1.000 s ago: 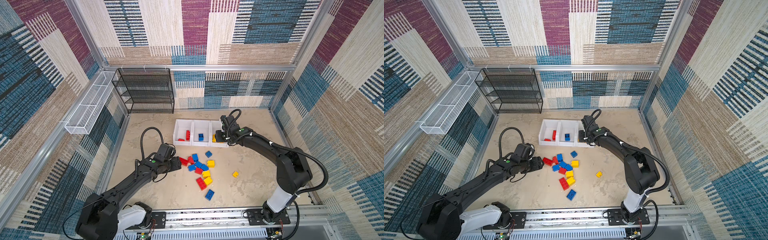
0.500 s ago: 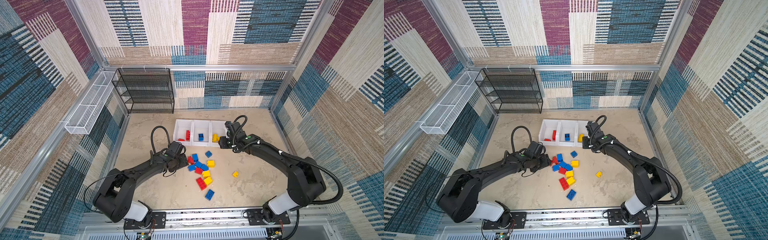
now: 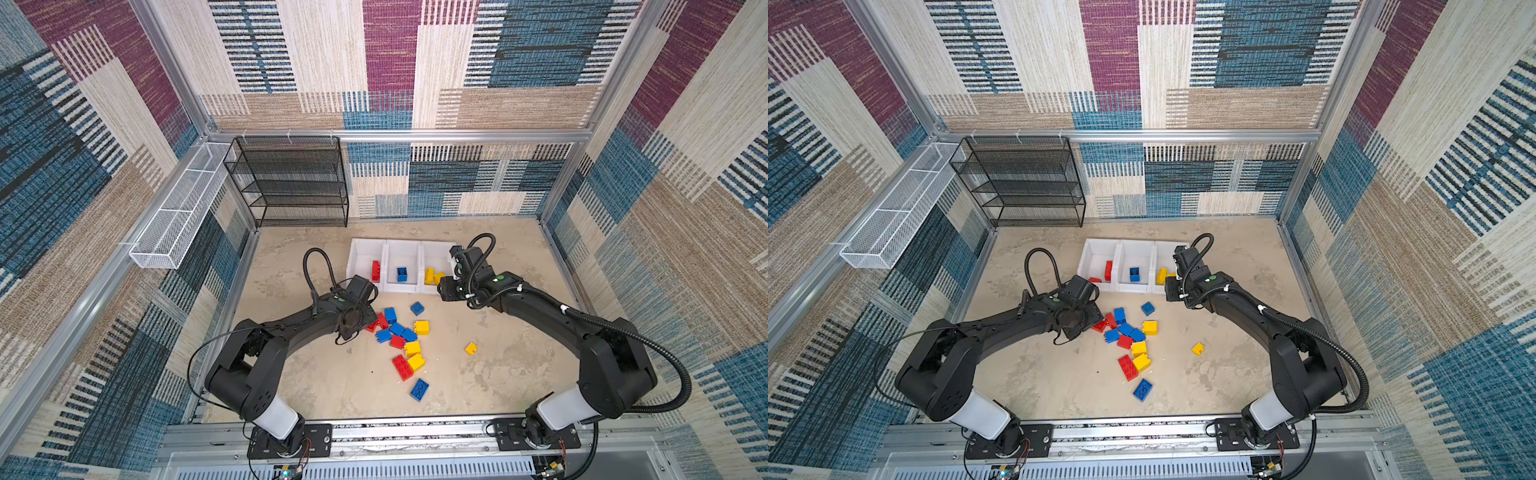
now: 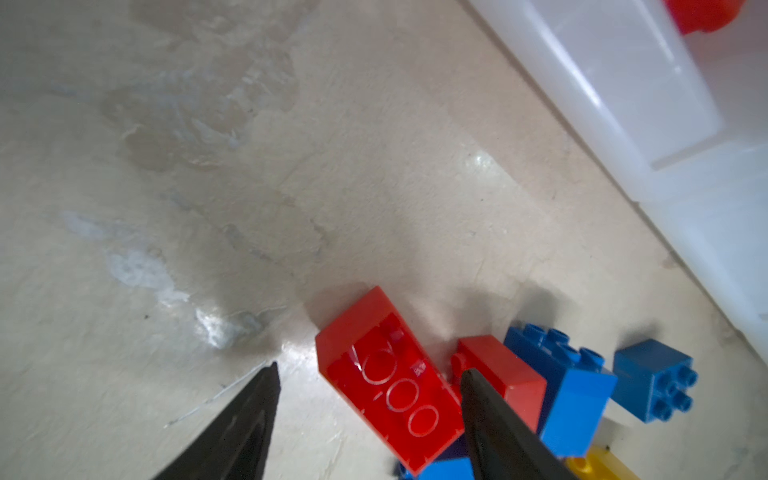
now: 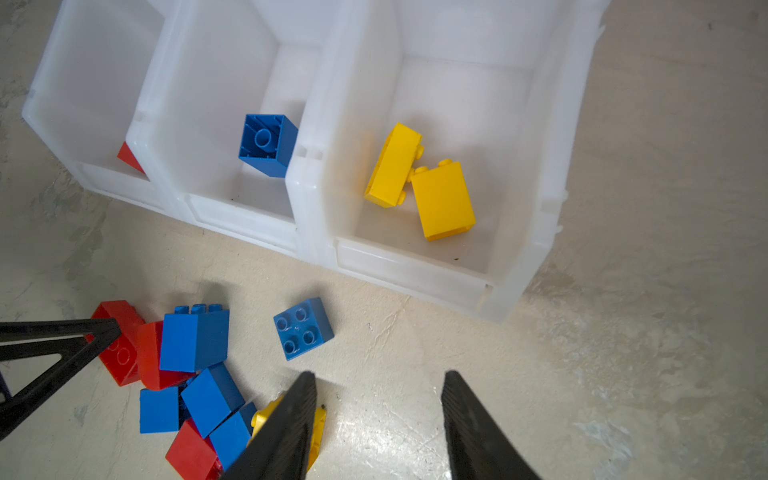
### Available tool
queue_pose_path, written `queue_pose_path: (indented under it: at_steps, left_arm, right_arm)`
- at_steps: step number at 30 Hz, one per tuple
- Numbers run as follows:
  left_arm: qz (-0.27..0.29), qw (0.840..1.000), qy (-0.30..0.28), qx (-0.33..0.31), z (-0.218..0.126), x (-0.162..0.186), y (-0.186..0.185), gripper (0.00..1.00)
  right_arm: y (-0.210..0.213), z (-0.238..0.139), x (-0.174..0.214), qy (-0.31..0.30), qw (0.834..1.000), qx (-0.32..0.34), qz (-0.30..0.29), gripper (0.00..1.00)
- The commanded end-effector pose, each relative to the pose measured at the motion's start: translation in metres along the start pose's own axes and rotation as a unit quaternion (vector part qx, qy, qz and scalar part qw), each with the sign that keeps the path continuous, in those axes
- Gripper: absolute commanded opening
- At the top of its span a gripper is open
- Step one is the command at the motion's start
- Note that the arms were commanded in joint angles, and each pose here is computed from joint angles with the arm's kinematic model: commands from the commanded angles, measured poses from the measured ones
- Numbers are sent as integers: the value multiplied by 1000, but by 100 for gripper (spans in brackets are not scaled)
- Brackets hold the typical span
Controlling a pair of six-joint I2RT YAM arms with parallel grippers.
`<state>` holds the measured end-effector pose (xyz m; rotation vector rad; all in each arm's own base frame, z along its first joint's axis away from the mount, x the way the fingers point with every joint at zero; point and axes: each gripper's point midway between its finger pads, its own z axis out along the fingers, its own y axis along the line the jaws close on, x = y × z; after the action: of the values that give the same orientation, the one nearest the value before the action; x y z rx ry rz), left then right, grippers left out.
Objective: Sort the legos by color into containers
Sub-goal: 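Lower the left gripper onto a red brick at the pile edge and grasp, then carry the red brick into the bin nearest the left gripper and release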
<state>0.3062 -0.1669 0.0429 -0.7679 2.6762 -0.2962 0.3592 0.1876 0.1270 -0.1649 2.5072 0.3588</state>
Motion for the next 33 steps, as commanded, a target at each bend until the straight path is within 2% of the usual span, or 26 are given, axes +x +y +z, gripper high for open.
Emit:
queue_pose_path:
  at_steps: [1,5,17,33]
  left_arm:
    - [-17,999,-17,-37,0,-5,12,71]
    - [-7,998,-32,-51,-1,-13,11,68]
    - [3,999,-7,-48,12,-1,3,63]
    - [35,999,3,-36,14,5,2,38]
  right_arm:
    - [4,0,-3,-9,1000,-12,-9,52]
    - [2,1,3,-6,1000,-12,-9,52]
    - [-2,1,11,0,1000,-5,-6,52]
    - [-6,-5,17,-1,1000,-1,3,51]
